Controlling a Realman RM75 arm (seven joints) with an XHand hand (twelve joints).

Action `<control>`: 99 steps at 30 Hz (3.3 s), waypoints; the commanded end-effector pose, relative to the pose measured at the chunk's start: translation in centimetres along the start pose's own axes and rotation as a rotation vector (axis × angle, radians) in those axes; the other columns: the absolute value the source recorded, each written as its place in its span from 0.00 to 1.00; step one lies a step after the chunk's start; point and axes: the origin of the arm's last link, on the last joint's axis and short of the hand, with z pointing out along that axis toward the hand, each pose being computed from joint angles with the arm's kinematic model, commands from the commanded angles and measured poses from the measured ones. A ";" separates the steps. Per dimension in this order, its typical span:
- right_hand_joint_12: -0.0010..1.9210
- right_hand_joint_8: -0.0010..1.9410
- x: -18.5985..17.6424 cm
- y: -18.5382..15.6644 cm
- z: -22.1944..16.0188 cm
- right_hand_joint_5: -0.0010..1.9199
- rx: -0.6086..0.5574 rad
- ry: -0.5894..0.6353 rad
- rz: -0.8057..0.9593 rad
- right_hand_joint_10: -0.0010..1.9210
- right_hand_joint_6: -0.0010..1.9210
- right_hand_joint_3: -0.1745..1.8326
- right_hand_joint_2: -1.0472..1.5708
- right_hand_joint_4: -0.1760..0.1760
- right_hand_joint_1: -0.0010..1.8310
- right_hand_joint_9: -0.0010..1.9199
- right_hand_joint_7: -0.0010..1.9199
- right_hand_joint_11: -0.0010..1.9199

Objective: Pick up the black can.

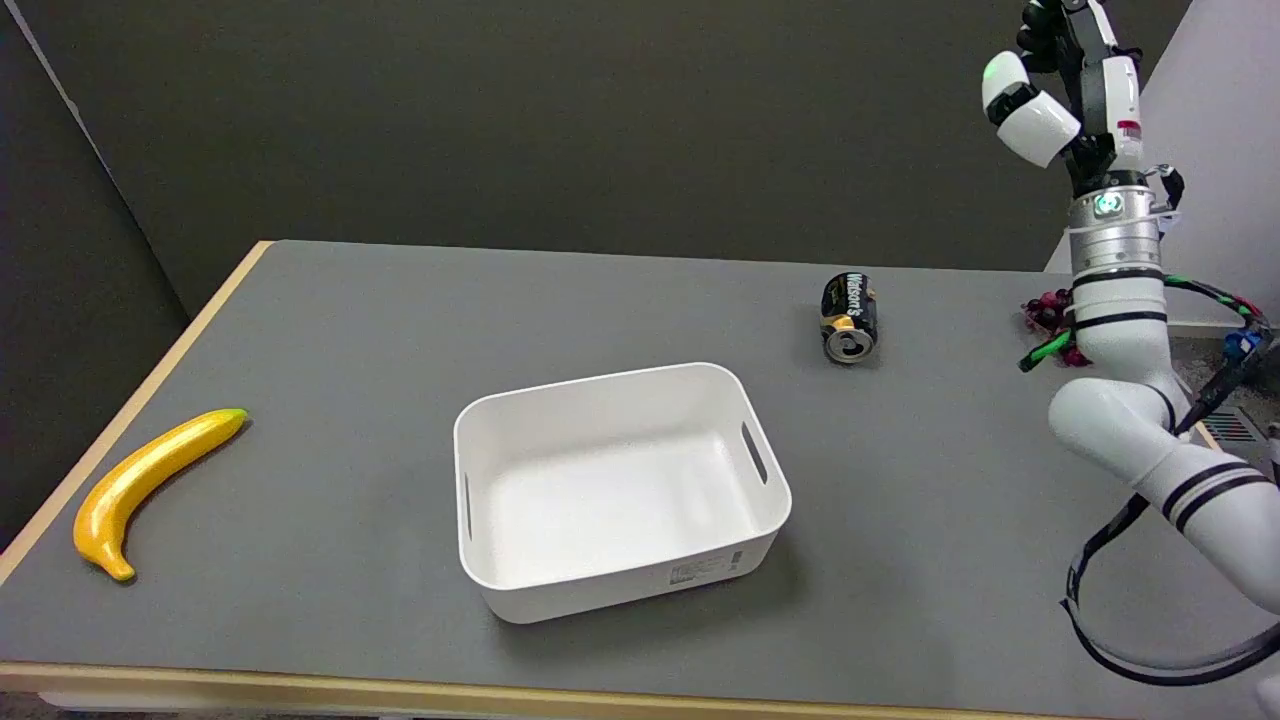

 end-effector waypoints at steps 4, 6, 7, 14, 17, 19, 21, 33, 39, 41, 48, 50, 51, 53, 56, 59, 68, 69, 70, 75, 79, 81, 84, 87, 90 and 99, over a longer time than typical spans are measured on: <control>0.63 0.19 2.9 -0.6 -2.4 0.10 0.007 -0.022 -0.029 0.38 0.22 0.59 0.67 0.54 0.31 0.13 0.16 0.07; 0.63 0.19 3.1 -0.6 -2.1 0.10 -0.002 -0.050 -0.044 0.38 0.22 0.59 0.67 0.53 0.31 0.13 0.16 0.07; 0.63 0.19 3.0 -0.6 -2.0 0.10 -0.017 -0.076 -0.067 0.38 0.22 0.59 0.67 0.52 0.31 0.13 0.16 0.07; 0.67 0.21 1.2 0.8 -2.9 0.08 -0.082 -0.201 -0.403 0.40 0.21 0.57 0.66 0.28 0.29 0.12 0.14 0.08; 0.70 0.21 0.2 1.4 -3.7 0.08 -0.120 -0.233 -0.476 0.42 0.20 0.53 0.67 0.16 0.29 0.11 0.15 0.09; 0.72 0.23 -0.5 1.6 -4.2 0.07 -0.139 -0.249 -0.529 0.43 0.21 0.54 0.66 0.06 0.28 0.11 0.15 0.11; 0.74 0.26 -1.5 1.7 -4.7 0.07 -0.159 -0.272 -0.587 0.44 0.23 0.55 0.65 0.01 0.27 0.12 0.15 0.12; 0.81 0.27 -7.3 2.5 -5.6 0.09 -0.336 -0.270 -0.693 0.50 0.24 0.49 0.67 0.00 0.28 0.12 0.18 0.17; 0.82 0.28 -10.0 2.3 -4.7 0.09 -0.448 -0.210 -0.761 0.51 0.25 0.49 0.67 0.00 0.27 0.12 0.18 0.18; 0.82 0.28 -10.9 1.8 -4.4 0.09 -0.459 -0.194 -0.762 0.51 0.25 0.49 0.67 0.00 0.27 0.12 0.18 0.18; 0.85 0.30 -11.7 -0.3 -4.8 0.10 -0.551 -0.081 -0.807 0.53 0.26 0.49 0.67 0.00 0.27 0.13 0.19 0.20; 0.85 0.30 -11.7 -1.5 -5.4 0.10 -0.576 -0.045 -0.816 0.53 0.26 0.48 0.67 0.00 0.27 0.13 0.19 0.20; 0.85 0.30 -11.7 -2.1 -5.9 0.10 -0.594 -0.027 -0.818 0.53 0.26 0.48 0.67 0.00 0.27 0.13 0.19 0.20; 0.86 0.31 -11.8 -2.9 -6.8 0.10 -0.622 -0.002 -0.818 0.53 0.26 0.48 0.67 0.00 0.27 0.13 0.18 0.21; 0.86 0.31 -12.4 -3.8 -8.4 0.09 -0.661 0.012 -0.801 0.53 0.26 0.48 0.67 0.00 0.27 0.13 0.18 0.21; 0.86 0.32 -13.2 -4.6 -9.6 0.09 -0.687 0.018 -0.781 0.53 0.26 0.48 0.67 0.00 0.26 0.13 0.18 0.21; 0.86 0.31 -17.5 -4.1 -12.0 0.08 -0.745 -0.198 -0.673 0.52 0.25 0.48 0.67 0.00 0.25 0.12 0.16 0.21; 0.86 0.30 -17.7 -4.1 -12.0 0.08 -0.742 -0.211 -0.668 0.52 0.25 0.48 0.67 0.00 0.25 0.12 0.15 0.21; 0.86 0.30 -18.2 -4.1 -12.1 0.07 -0.730 -0.234 -0.659 0.51 0.24 0.47 0.67 0.00 0.25 0.11 0.15 0.21; 0.84 0.28 -18.9 -4.6 -11.4 0.06 -0.680 -0.257 -0.649 0.49 0.22 0.47 0.68 0.00 0.23 0.10 0.12 0.19; 0.84 0.29 -18.7 -4.3 -10.6 0.05 -0.652 -0.242 -0.685 0.49 0.22 0.47 0.68 0.00 0.23 0.10 0.12 0.18; 0.84 0.29 -18.5 -3.9 -10.3 0.06 -0.652 -0.232 -0.701 0.50 0.23 0.47 0.68 0.00 0.23 0.10 0.13 0.18; 0.85 0.31 -17.6 -3.1 -9.4 0.08 -0.663 -0.206 -0.721 0.51 0.25 0.47 0.68 0.00 0.24 0.12 0.15 0.19; 0.86 0.32 -16.5 -2.3 -8.5 0.08 -0.680 -0.173 -0.744 0.52 0.25 0.47 0.68 0.00 0.24 0.13 0.16 0.21; 0.87 0.32 -15.6 -0.9 -8.1 0.09 -0.721 -0.161 -0.769 0.53 0.26 0.48 0.67 0.00 0.25 0.13 0.17 0.22; 0.88 0.33 -14.9 3.1 -9.1 0.10 -0.868 -0.219 -0.767 0.54 0.27 0.48 0.67 0.00 0.25 0.14 0.18 0.23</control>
